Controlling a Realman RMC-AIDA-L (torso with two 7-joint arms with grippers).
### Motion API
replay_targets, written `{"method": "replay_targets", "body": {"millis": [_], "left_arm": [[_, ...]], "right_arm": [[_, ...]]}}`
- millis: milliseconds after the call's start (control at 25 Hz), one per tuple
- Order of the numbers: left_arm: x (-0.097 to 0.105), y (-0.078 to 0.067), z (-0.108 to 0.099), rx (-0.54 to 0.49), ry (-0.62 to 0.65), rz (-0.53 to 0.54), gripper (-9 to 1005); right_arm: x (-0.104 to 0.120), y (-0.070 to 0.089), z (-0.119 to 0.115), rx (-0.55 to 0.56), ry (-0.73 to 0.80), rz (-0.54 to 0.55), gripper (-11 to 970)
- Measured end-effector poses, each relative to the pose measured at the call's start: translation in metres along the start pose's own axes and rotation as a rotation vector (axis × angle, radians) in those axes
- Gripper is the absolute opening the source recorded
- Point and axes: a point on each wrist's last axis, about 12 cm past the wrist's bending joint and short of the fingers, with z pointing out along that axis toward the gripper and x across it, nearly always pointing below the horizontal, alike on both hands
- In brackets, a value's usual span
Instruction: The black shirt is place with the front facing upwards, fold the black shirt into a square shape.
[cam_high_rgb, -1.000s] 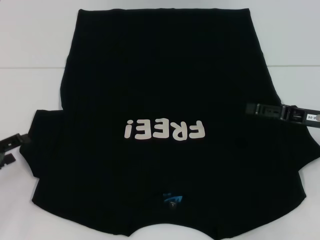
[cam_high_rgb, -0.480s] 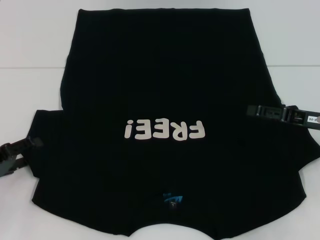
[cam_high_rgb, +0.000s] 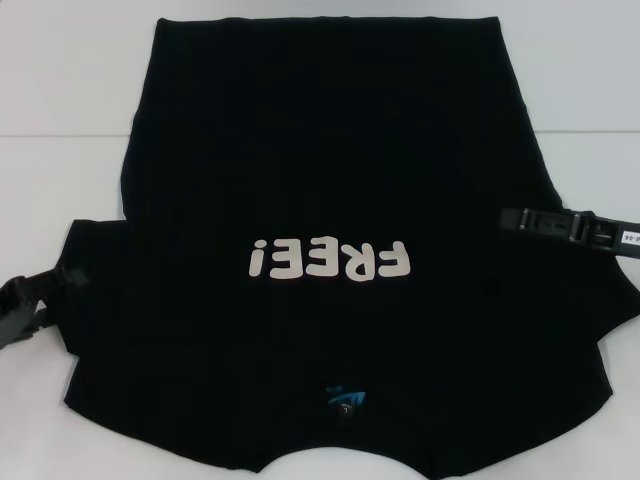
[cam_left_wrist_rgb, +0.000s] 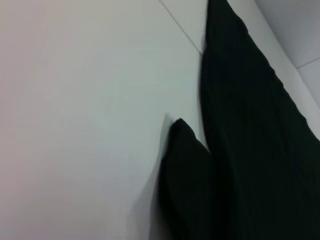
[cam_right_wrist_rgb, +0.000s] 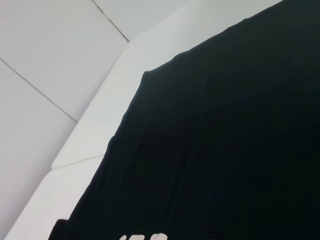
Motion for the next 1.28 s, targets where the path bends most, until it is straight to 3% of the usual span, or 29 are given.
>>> {"method": "replay_targets", "body": {"millis": [440, 680, 1120, 1280], "left_arm": [[-0.005, -0.005, 0.006, -0.044, 0.017, 0.032, 684], [-0.007, -0.007, 0.006, -0.046, 0.012, 0.046, 480], [-0.011, -0.013, 0.009, -0.069, 0.023, 0.099, 18], [-0.018, -0.015, 0.001, -0.101, -0.007, 0.168, 18]], "right_arm": [[-0.001, -0.001, -0.002, -0.003, -0.012, 0.006, 744], [-0.001, -0.001, -0.003, -0.005, -0.015, 0.008, 744], [-0.002, -0.001, -0.004, -0.006, -0.02, 0.014, 744], [-0.002, -0.002, -0.005, -0.003, -0.024, 0.019, 744]]}}
